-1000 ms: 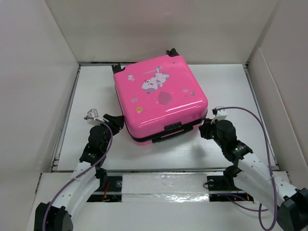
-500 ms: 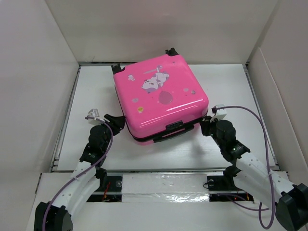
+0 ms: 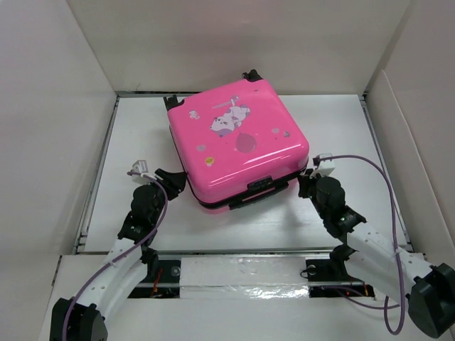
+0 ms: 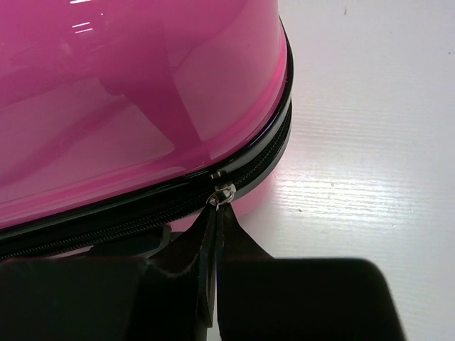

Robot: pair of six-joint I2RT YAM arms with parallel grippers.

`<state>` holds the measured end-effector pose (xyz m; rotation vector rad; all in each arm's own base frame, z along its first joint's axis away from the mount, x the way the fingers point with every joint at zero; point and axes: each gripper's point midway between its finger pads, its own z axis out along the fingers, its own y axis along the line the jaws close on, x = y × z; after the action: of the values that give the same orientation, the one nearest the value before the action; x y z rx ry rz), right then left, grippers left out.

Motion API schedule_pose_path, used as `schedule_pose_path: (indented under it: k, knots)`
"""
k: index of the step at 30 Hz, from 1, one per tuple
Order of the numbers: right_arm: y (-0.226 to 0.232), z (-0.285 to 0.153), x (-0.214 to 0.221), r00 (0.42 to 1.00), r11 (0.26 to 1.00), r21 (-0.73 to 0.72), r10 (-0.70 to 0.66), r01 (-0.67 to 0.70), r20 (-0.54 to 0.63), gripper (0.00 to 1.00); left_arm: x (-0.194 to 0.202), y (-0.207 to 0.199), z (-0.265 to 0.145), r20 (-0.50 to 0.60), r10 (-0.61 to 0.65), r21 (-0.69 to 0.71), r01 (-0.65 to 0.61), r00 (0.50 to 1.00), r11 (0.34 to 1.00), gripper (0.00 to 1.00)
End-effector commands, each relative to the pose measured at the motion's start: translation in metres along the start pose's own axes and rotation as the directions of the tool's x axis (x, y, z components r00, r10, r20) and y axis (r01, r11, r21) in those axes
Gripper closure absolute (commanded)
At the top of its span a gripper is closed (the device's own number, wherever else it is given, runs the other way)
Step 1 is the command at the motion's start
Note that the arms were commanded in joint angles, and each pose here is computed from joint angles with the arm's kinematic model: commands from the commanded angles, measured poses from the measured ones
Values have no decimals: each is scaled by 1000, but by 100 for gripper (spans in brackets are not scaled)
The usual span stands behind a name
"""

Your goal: Pack the luggage

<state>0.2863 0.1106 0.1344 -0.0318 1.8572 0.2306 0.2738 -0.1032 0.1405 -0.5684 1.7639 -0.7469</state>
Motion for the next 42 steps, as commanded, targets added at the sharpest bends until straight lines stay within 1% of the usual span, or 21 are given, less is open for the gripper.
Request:
schedule_pose_path:
  k: [1, 3, 7, 10, 12, 16, 18, 19, 21, 22, 24, 25, 26, 28, 30, 33, 36, 37, 39, 40, 42]
  knots:
    - [17, 2, -32, 992, 998, -47, 51, -46, 113, 100, -9, -30, -3, 20, 9, 123, -12, 1000, 992, 60]
    - [38, 0, -24, 995, 989, -145, 54, -42, 85, 100, -3, -43, -4, -5, 11, 200, -10, 1000, 980, 67]
    - [117, -27, 6, 999, 921, -389, 19, -31, -33, 100, 8, -49, 0, -48, 3, 234, 9, 999, 972, 68]
    - [155, -51, 19, 994, 872, -489, -68, 17, -86, 100, 13, -50, 2, -68, -3, 247, 20, 998, 969, 68]
    - [182, -77, 28, 986, 814, -578, -133, 50, -102, 100, 14, -51, 2, -71, -8, 259, 26, 997, 965, 68]
    - [210, -101, 33, 978, 752, -658, -163, 35, -133, 100, 16, -51, 2, -75, -33, 267, 52, 997, 962, 68]
    - [239, -117, 26, 983, 677, -736, -138, 2, -124, 100, 18, -55, 2, -85, -35, 283, 58, 996, 958, 68]
    - [252, -117, 37, 978, 662, -749, -149, -10, -144, 100, 18, -56, 3, -86, -38, 282, 61, 996, 957, 68]
    - [289, -127, 17, 990, 589, -807, -93, -33, -109, 100, 22, -60, 3, -96, -37, 289, 63, 995, 955, 68]
    - [307, -130, 35, 983, 567, -824, -138, -22, -122, 100, 27, -67, 1, -108, -30, 303, 61, 994, 951, 68]
    - [339, -137, 31, 986, 515, -857, -132, -19, -101, 100, 32, -70, 3, -104, -19, 291, 49, 994, 956, 68]
    - [366, -151, 12, 992, 465, -885, -102, -14, -69, 100, 39, -79, 1, -120, -7, 306, 43, 993, 951, 68]
    - [379, -147, 29, 988, 465, -885, -140, 3, -71, 100, 41, -80, 2, -115, -5, 292, 38, 993, 956, 67]
    - [409, -152, 12, 994, 445, -896, -105, 12, -39, 100, 43, -81, 8, -104, 10, 265, 18, 995, 964, 67]
    - [428, -149, 22, 993, 432, -902, -103, 0, -50, 100, 47, -81, 11, -107, 9, 247, 18, 994, 969, 67]
    - [430, -146, 19, 998, 451, -892, -47, -14, -40, 100, 44, -73, 15, -87, 5, 206, 13, 996, 979, 67]
    - [400, -139, 35, 997, 501, -865, -49, -33, -66, 100, 35, -79, 17, -54, 33, 206, -21, 998, 978, 55]
    - [392, -146, 22, 997, 496, -867, -16, -52, -69, 100, 21, -87, 20, -19, 43, 204, -38, 999, 978, 42]
    - [370, -149, 37, 995, 504, -862, -42, -60, -94, 100, 3, -83, 26, 21, 50, 157, -53, 999, 986, 29]
    - [365, -155, 28, 995, 493, -867, -23, -72, -96, 100, -14, -93, 29, 56, 34, 161, -43, 998, 986, 21]
    - [357, -162, 36, 992, 472, -878, -54, -78, -117, 100, -32, -94, 35, 78, -10, 140, -1, 997, 990, 14]
